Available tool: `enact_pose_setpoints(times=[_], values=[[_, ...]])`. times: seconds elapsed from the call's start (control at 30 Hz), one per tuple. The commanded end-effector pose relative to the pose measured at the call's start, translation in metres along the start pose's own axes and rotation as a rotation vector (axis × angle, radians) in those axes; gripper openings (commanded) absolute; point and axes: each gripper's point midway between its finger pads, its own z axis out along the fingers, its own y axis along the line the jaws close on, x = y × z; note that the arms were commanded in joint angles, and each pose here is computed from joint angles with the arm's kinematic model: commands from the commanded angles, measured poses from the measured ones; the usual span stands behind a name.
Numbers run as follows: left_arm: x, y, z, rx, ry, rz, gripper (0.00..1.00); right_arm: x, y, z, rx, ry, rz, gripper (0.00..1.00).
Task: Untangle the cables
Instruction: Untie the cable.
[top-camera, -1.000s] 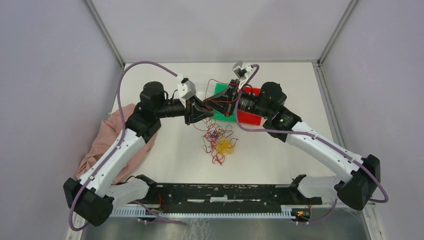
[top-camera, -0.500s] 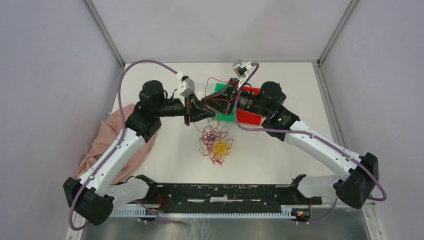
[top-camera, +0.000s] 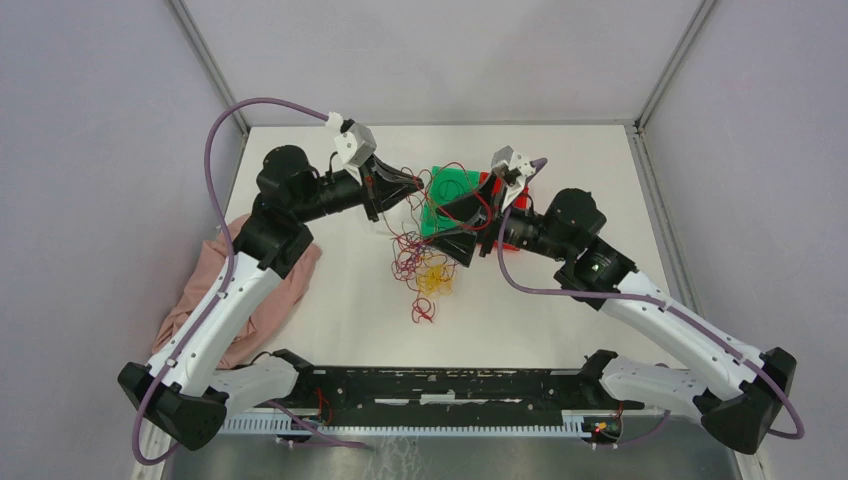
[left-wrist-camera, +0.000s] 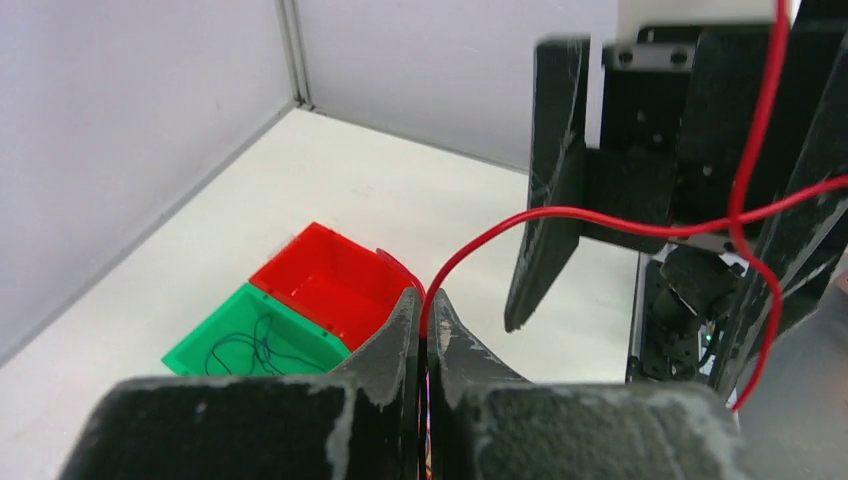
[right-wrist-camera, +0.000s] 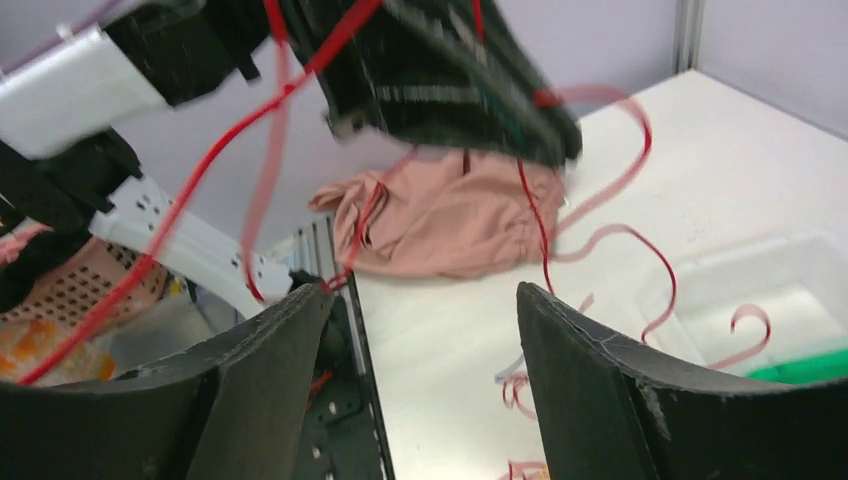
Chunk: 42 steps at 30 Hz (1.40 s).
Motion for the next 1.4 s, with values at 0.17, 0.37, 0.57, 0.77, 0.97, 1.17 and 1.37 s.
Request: enact_pose_setpoints(times=[0.17, 0.37, 0.57, 0.77, 0.97, 1.17, 1.37], values=[[-0.055, -0.008, -0.004, 0.015, -0.100, 0.081, 0.03, 0.048, -0.018, -0.037, 0.102, 0.136, -0.102, 0.80], [-0.073, -0.017, -0.007, 0.043, -0.130, 0.085, 0.03, 0.052, -0.026, -0.026, 0.102, 0.052, -0.073, 0.81], [-0.081, -0.022, -0.008, 0.057, -0.142, 0.067, 0.03, 0.040, -0.005, 0.002, -0.064, -0.042, 0.054, 0.76], [-0.081, -0.023, -0.009, 0.059, -0.142, 0.057, 0.03, 0.033, -0.009, 0.014, -0.070, -0.081, 0.086, 0.74], [-0.086, -0.026, -0.010, 0.067, -0.150, 0.053, 0.03, 0.035, -0.035, 0.020, 0.053, -0.074, 0.052, 0.72], [-0.090, -0.028, -0.009, 0.074, -0.157, 0.040, 0.03, 0.033, -0.046, 0.032, 0.083, -0.077, 0.044, 0.72], [-0.087, -0.027, -0.008, 0.073, -0.150, 0.032, 0.03, 0.022, -0.050, 0.050, 0.068, -0.108, 0.052, 0.68]])
